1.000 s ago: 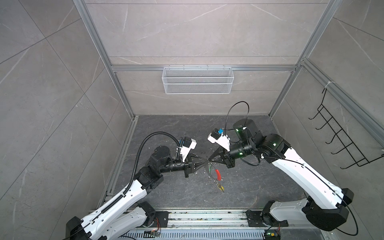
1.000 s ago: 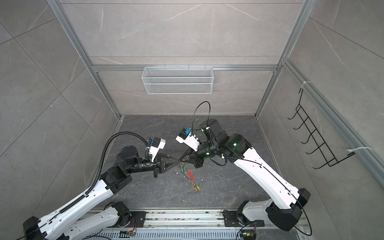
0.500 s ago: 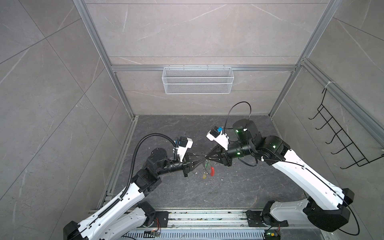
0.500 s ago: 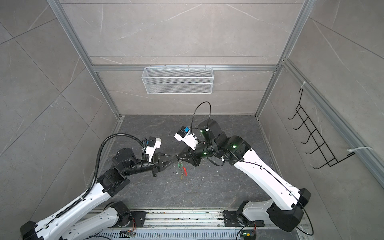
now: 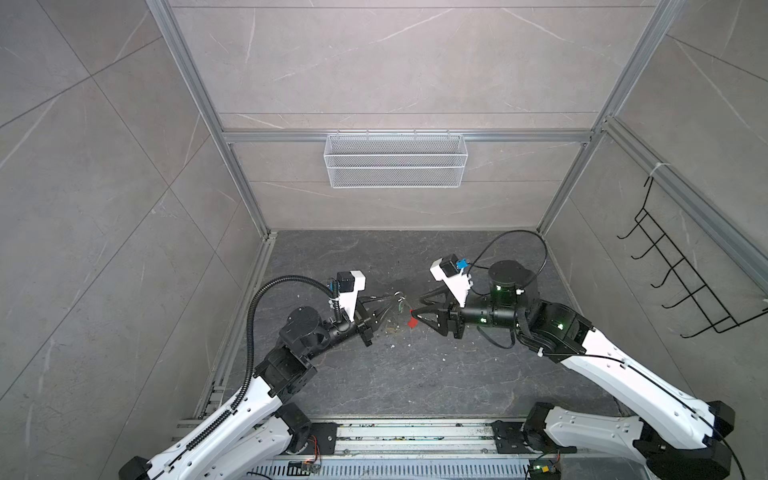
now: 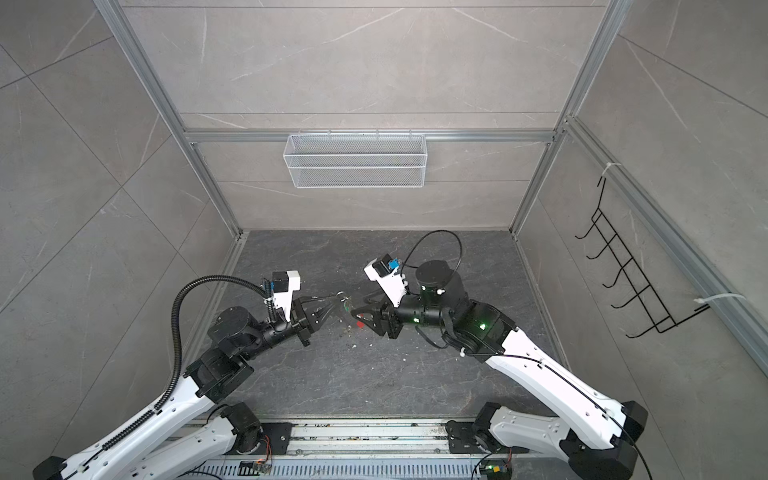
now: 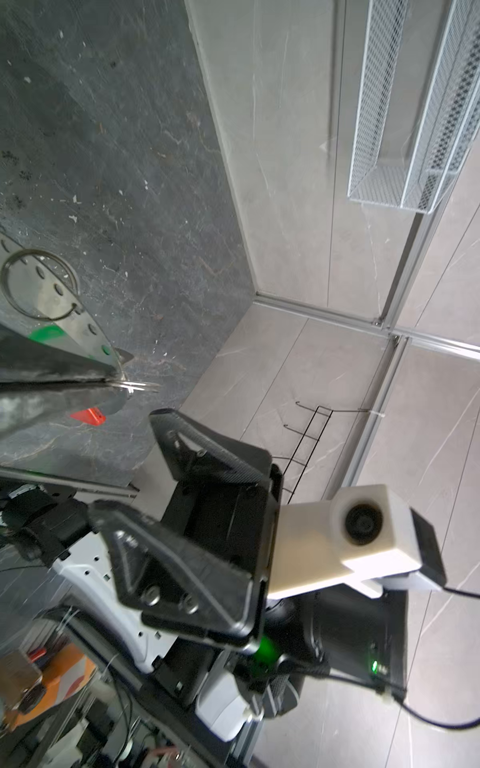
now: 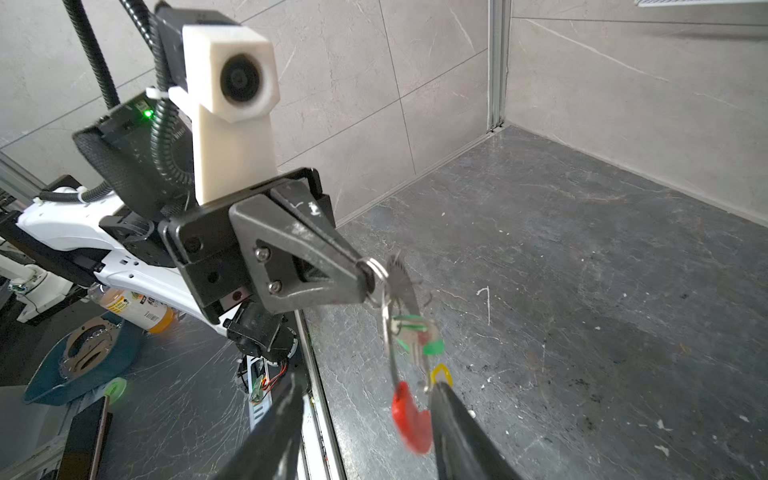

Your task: Remove the keys from the keyring

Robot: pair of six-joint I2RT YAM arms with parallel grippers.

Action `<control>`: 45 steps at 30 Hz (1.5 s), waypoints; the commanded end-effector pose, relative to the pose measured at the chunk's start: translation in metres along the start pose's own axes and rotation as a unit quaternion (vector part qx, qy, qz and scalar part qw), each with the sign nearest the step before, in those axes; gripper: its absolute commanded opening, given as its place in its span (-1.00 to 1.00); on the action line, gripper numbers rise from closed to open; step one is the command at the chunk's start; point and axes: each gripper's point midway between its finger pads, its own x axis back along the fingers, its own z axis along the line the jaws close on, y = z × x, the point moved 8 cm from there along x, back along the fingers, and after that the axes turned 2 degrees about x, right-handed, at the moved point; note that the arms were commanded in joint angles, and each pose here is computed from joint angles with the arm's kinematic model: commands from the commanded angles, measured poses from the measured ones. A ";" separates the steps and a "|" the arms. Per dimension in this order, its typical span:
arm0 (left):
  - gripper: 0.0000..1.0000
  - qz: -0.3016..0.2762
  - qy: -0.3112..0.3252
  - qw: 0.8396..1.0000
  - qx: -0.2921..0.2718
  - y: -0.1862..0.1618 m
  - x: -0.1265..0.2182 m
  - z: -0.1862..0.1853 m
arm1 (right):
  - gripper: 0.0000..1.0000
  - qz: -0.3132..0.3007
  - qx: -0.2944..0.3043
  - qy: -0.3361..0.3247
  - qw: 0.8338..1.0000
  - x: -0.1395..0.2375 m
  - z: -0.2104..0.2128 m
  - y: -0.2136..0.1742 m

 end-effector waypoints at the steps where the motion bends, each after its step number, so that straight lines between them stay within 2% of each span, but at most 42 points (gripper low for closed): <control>1: -1.00 -0.059 0.007 0.998 -0.017 0.025 0.003 -0.007 | 0.08 -0.006 0.022 -0.029 0.999 -0.008 -0.001 -0.002; 9: -1.00 -0.062 -0.002 0.998 -0.013 0.031 0.005 -0.011 | 0.13 0.021 0.050 -0.086 0.995 -0.022 -0.006 -0.011; 15: -1.00 -0.057 -0.021 0.998 -0.017 0.033 0.007 -0.017 | 0.16 0.020 0.067 -0.129 0.989 -0.023 -0.013 -0.010; 16: -1.00 -0.056 -0.024 0.998 -0.017 0.034 0.007 -0.018 | 0.18 0.020 0.071 -0.131 0.989 -0.023 -0.013 -0.010; 17: -1.00 -0.053 -0.027 0.998 -0.017 0.033 0.007 -0.019 | 0.34 0.019 0.077 -0.129 0.988 -0.022 -0.012 -0.009; 18: -1.00 -0.051 -0.031 0.998 -0.017 0.033 0.007 -0.019 | 0.40 0.018 0.081 -0.128 0.988 -0.022 -0.012 -0.009; 28: -1.00 -0.036 -0.058 0.997 -0.026 0.032 0.010 -0.026 | 0.50 0.000 0.122 -0.139 0.983 -0.006 -0.008 -0.003; 32: -1.00 -0.033 -0.061 0.997 -0.028 0.032 0.011 -0.027 | 0.60 -0.020 0.128 -0.130 0.983 0.006 -0.003 -0.002; 35: -1.00 -0.033 -0.060 0.997 -0.027 0.032 0.010 -0.027 | 0.63 -0.009 0.129 -0.115 0.985 0.007 0.000 -0.004; 39: -1.00 -0.033 -0.062 0.997 -0.023 0.032 0.009 -0.027 | 0.63 0.025 0.122 -0.098 0.987 -0.004 -0.001 -0.012; 45: -1.00 -0.037 -0.058 0.998 -0.015 0.033 0.008 -0.026 | 0.57 0.022 0.103 -0.046 0.993 -0.015 0.006 -0.018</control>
